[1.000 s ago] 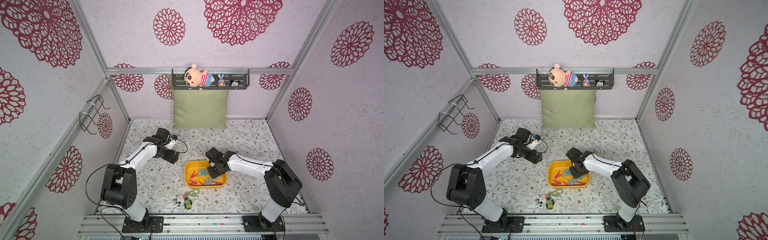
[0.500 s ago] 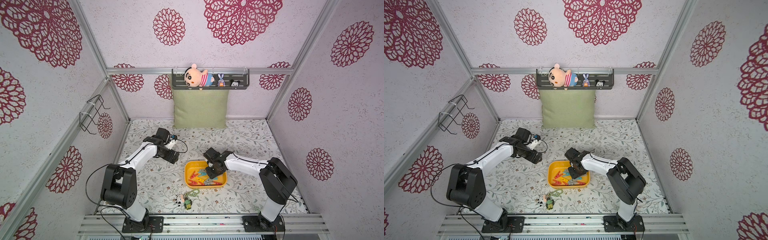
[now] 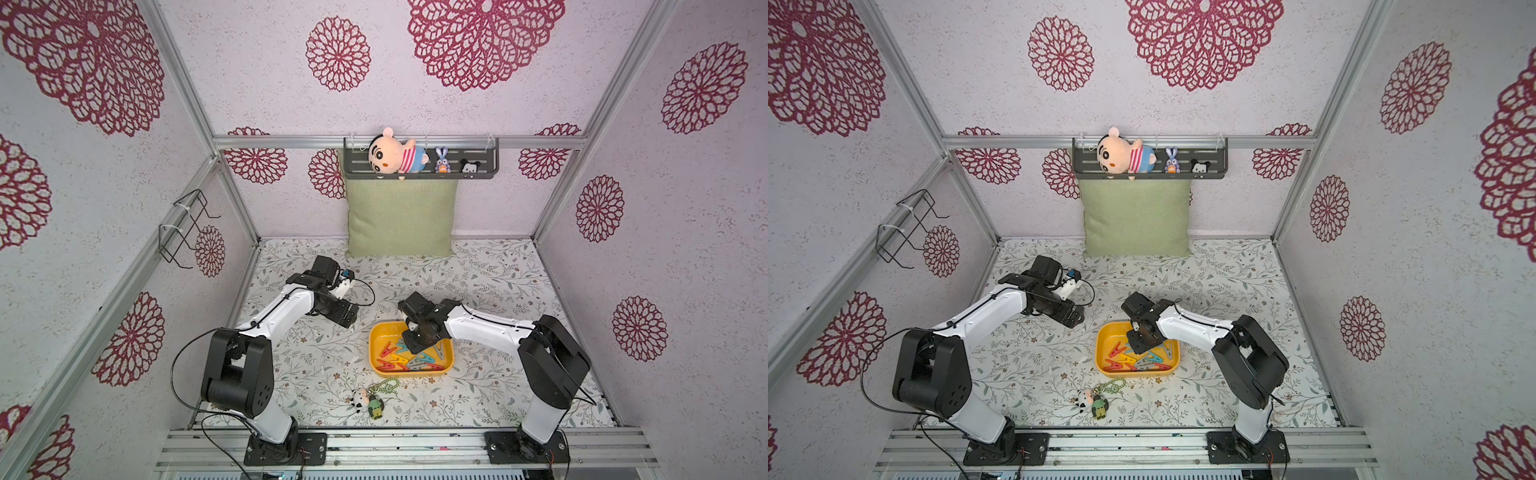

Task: Take the clothespins out of the storage box
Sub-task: Pick up the clothespin from the storage box.

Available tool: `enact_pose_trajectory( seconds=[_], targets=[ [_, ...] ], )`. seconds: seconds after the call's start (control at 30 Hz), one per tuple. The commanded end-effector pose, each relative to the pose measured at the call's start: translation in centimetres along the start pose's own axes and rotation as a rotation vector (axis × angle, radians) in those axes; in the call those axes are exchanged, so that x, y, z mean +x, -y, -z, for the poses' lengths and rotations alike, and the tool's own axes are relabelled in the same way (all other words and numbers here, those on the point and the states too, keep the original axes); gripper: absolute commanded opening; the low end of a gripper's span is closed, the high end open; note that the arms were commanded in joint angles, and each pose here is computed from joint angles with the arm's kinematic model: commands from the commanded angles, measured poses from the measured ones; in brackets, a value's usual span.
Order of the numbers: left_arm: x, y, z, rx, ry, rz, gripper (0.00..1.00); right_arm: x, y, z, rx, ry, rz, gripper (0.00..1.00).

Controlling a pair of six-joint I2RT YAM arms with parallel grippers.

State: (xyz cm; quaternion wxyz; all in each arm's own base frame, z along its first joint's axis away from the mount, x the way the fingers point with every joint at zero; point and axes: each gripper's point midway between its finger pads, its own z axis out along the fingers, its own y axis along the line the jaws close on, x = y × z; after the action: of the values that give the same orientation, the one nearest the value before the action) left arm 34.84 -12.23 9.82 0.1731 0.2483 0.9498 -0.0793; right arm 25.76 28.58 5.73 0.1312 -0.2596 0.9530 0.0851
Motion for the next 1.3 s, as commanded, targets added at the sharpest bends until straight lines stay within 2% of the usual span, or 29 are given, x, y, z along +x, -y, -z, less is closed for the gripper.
enact_pose_trajectory(
  seconds=[0.0,0.4,0.77,1.27],
  targets=[
    [-0.4,0.6,0.5,0.015,0.031,-0.003,0.99,-0.1,0.7,1.7,0.038,0.023,-0.025,0.33],
    [-0.4,0.8,0.4,0.025,0.027,-0.004,0.99,2.4,4.0,2.7,0.141,-0.005,-0.116,0.31],
    [-0.5,0.9,0.4,0.025,0.026,-0.01,0.99,3.4,5.7,2.2,0.217,-0.045,-0.128,0.27],
    [-0.4,1.0,0.3,0.029,0.022,-0.011,0.99,3.5,5.8,0.1,0.218,-0.087,-0.103,0.27]
  ],
)
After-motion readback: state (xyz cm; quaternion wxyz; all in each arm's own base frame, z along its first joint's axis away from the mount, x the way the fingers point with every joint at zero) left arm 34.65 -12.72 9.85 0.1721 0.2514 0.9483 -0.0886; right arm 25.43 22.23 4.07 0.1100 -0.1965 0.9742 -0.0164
